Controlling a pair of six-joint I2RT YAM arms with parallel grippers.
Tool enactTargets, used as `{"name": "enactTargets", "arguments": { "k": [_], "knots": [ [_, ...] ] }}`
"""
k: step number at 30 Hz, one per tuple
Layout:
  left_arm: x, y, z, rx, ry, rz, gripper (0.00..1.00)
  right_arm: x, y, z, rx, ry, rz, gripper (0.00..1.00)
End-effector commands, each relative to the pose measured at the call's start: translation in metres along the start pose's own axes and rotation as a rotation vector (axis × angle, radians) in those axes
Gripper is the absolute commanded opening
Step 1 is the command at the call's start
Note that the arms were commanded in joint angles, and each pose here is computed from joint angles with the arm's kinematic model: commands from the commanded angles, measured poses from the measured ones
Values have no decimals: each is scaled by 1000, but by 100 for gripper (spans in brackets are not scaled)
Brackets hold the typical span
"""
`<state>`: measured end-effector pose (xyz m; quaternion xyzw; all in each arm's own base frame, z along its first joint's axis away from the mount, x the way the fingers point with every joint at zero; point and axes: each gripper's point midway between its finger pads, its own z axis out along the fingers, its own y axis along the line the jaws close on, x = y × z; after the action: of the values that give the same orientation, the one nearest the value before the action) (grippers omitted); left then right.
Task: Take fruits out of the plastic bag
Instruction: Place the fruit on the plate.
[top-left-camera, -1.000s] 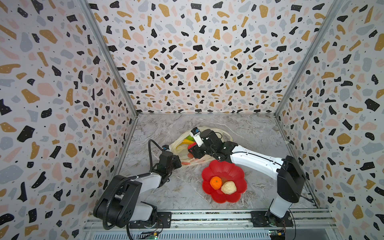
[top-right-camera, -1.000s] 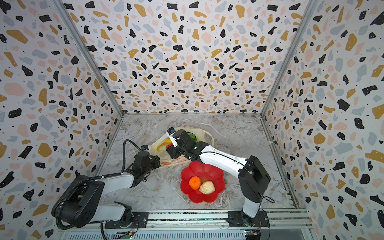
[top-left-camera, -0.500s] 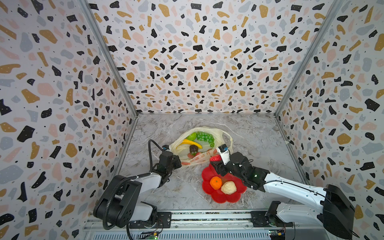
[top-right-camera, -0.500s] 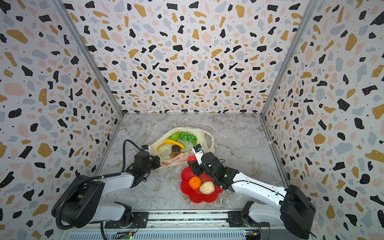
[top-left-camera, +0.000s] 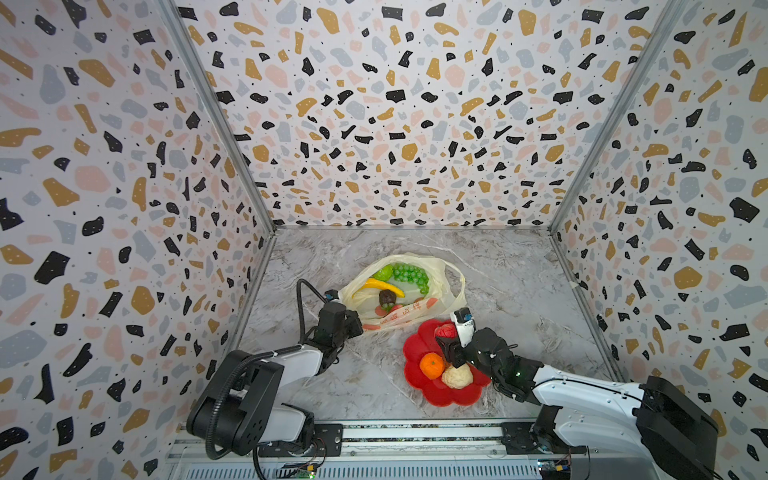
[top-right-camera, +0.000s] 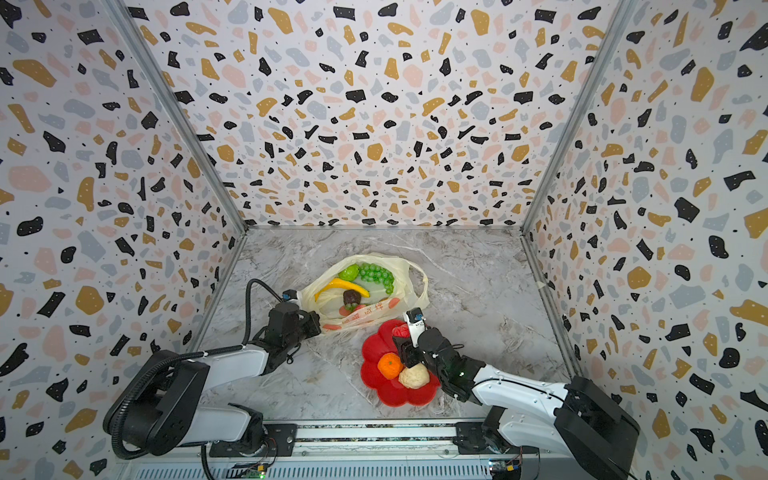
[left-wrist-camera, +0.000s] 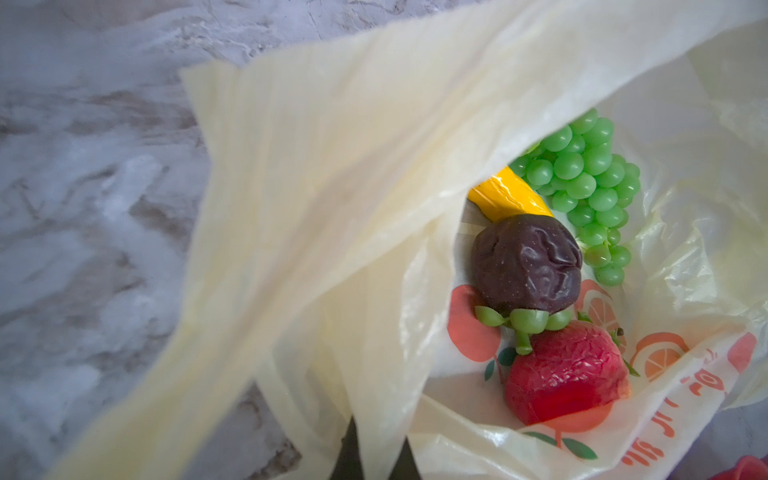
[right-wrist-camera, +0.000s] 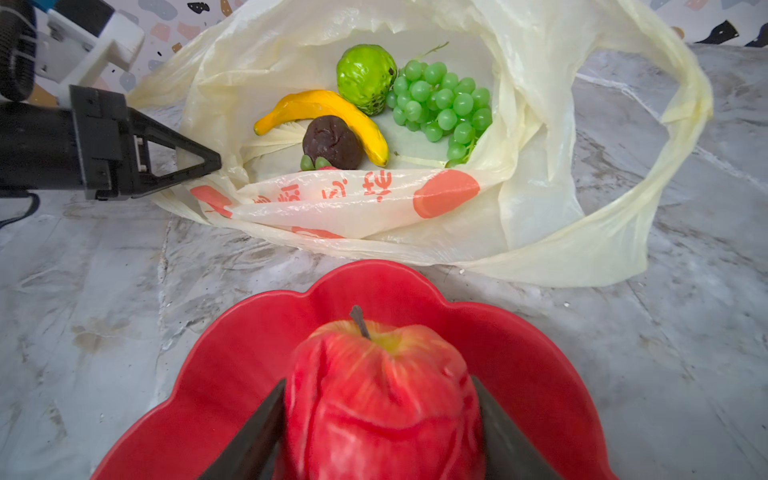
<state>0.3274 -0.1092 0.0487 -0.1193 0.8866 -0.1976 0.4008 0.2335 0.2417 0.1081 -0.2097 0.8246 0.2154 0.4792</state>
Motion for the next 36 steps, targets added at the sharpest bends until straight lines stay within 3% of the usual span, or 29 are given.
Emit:
{"name": "enactTargets", "arguments": {
  "k": [1, 24, 28, 31, 36],
  "knots": [
    [-3, -1, 1, 18, -23, 0, 3, -15, -2, 1, 5, -92, 28, 62],
    [-4, -1, 1, 14, -26, 1, 3, 18, 2, 28, -22, -26, 1, 68],
    [-5, -1, 0, 12, -27, 4, 3, 24, -1, 29, -8, -1, 10, 71],
    [-5, -1, 0, 12, -27, 4, 3, 23, -4, 26, 6, -9, 17, 80],
    [-5, 0, 0, 10, -28, 3, 3, 19, -3, 22, -1, -20, 18, 80]
  ]
}}
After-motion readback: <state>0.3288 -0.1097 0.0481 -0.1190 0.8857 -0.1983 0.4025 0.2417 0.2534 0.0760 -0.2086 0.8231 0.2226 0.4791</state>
